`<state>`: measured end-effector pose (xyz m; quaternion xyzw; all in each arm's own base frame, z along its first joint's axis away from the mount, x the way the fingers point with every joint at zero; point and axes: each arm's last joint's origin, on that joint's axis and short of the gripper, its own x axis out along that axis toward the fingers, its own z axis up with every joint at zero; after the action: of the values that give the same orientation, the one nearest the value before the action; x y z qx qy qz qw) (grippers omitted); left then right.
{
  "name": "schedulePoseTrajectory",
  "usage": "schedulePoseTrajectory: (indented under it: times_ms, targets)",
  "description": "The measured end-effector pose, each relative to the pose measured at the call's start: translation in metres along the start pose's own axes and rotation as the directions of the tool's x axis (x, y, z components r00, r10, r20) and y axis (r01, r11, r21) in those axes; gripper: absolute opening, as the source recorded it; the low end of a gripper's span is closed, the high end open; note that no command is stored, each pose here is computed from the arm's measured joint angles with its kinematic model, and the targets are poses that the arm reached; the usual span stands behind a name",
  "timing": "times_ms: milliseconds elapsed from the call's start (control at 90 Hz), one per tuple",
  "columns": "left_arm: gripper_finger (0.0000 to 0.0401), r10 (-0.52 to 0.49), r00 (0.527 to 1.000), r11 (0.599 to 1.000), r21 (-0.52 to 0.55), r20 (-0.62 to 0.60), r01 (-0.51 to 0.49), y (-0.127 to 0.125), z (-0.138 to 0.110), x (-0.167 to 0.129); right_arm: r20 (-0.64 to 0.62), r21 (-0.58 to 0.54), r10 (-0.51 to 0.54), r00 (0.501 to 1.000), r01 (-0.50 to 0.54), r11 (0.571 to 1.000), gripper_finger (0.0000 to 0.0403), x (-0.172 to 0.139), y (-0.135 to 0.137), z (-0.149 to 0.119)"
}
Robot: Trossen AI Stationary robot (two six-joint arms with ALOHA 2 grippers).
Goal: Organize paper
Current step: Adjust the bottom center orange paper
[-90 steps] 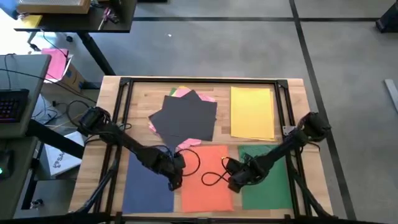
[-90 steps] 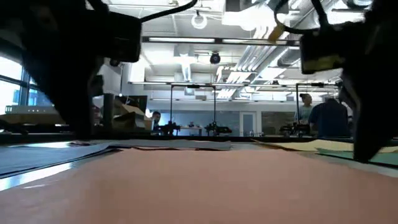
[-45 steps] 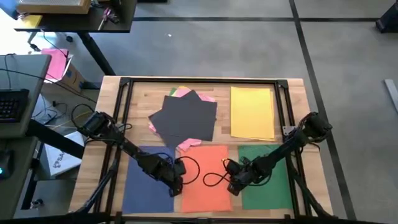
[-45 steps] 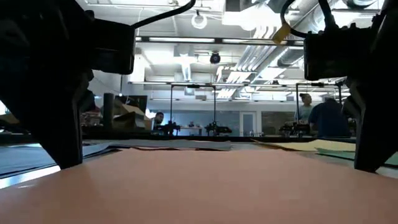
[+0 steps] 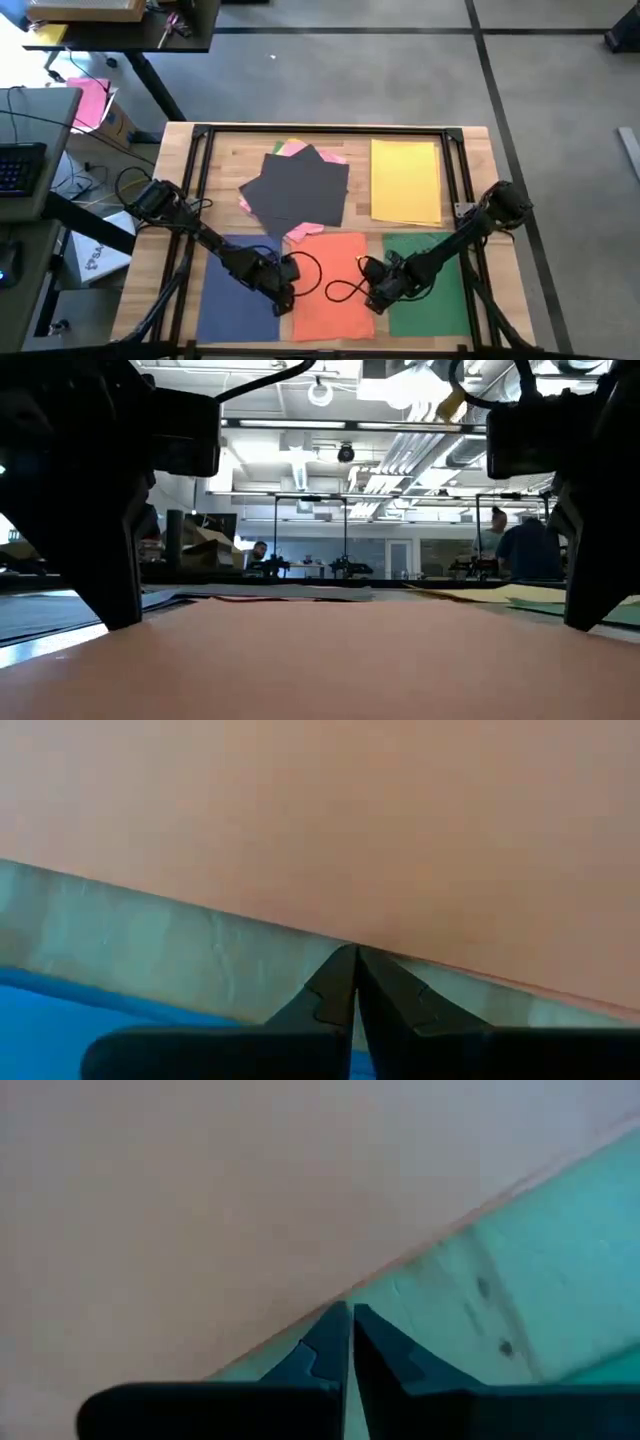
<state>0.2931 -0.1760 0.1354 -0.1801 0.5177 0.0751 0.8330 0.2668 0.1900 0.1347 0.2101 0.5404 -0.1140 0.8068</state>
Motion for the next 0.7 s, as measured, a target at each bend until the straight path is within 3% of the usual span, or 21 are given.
schedulePoseTrajectory:
  times_ms: [178, 311, 700]
  targets:
    - [0.0000, -0.098, 0.994, 0.995, 0.000, -0.049, 0.098, -0.009, -0.003, -0.017, -0.057, 0.013, 0.110, 0.992, -0.110, 0.994, 0.0000, -0.005, 0.016, -0.017]
    - [0.0000, -0.150, 0.982, 0.989, -0.014, -0.118, 0.149, -0.018, -0.016, -0.019, -0.070, 0.039, 0.134, 0.988, -0.132, 0.990, 0.0000, -0.008, 0.024, -0.031]
    - [0.0000, -0.107, 0.991, 0.994, 0.020, -0.083, 0.109, -0.023, -0.026, -0.001, -0.069, 0.072, 0.176, 0.982, -0.171, 0.983, 0.0000, 0.013, 0.032, -0.038]
